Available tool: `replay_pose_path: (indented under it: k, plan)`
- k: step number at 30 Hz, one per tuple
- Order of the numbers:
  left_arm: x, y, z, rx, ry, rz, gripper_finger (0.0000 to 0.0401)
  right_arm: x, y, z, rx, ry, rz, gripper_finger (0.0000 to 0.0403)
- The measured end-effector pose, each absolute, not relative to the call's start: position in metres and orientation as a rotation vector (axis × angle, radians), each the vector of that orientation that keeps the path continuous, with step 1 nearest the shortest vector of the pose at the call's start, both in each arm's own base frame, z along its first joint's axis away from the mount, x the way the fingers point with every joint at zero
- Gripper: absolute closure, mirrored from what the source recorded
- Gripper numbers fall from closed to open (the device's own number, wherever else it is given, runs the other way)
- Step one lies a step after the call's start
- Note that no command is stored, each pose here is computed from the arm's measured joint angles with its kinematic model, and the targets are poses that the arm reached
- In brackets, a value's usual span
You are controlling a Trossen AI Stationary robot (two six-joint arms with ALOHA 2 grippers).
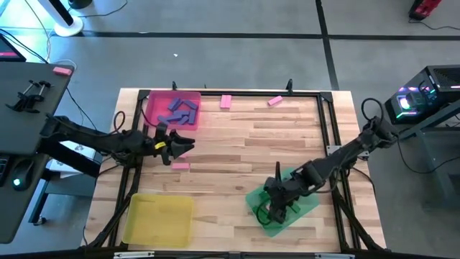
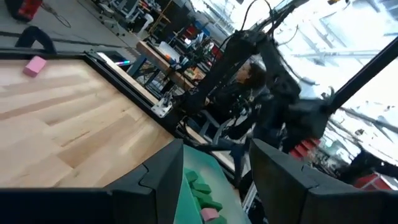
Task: Sort blocks
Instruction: Put the pink block into the yellow bin
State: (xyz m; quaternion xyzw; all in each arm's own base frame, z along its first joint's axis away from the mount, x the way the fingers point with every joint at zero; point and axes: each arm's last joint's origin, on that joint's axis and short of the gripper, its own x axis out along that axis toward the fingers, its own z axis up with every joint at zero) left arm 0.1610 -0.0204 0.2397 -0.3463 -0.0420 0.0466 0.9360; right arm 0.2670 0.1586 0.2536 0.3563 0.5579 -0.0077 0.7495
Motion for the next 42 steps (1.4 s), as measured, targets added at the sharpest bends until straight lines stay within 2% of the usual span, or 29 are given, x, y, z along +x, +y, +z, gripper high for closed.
replay_pose_path:
  k: [3, 7, 10, 14, 21, 26, 33, 38, 42]
  plan:
    - [0.164, -0.020, 0.240, -0.703, -0.055, 0.045, 0.0232, 0.267, 0.155, 0.255, 0.803, 1.225, -0.080, 0.0160]
    - [0.167, -0.023, 0.235, -0.695, 0.015, -0.028, 0.0231, 0.259, 0.156, 0.238, 0.813, 1.328, -0.295, 0.0160]
    - [0.169, -0.023, 0.231, -0.690, 0.056, -0.024, 0.0232, 0.267, 0.165, 0.222, 0.758, 1.366, -0.251, 0.0162]
    - [0.170, -0.024, 0.228, -0.709, 0.080, -0.015, 0.0231, 0.277, 0.180, 0.202, 0.666, 1.376, -0.132, 0.0186]
    - [0.172, -0.024, 0.226, -0.719, 0.087, -0.011, 0.0231, 0.278, 0.172, 0.189, 0.650, 1.374, -0.336, 0.0222]
    - [0.172, -0.024, 0.226, -0.719, 0.091, -0.010, 0.0231, 0.281, 0.170, 0.187, 0.697, 1.368, -0.367, 0.0225]
    - [0.172, -0.024, 0.226, -0.755, 0.088, -0.015, 0.0231, 0.287, 0.179, 0.164, 0.739, 1.423, -0.400, 0.0225]
    - [0.172, -0.024, 0.226, -0.792, 0.089, -0.013, 0.0231, 0.287, 0.178, 0.147, 0.734, 1.449, -0.509, 0.0225]
    - [0.172, -0.024, 0.226, -0.800, 0.089, -0.013, 0.0231, 0.289, 0.179, 0.141, 0.734, 1.448, -0.552, 0.0242]
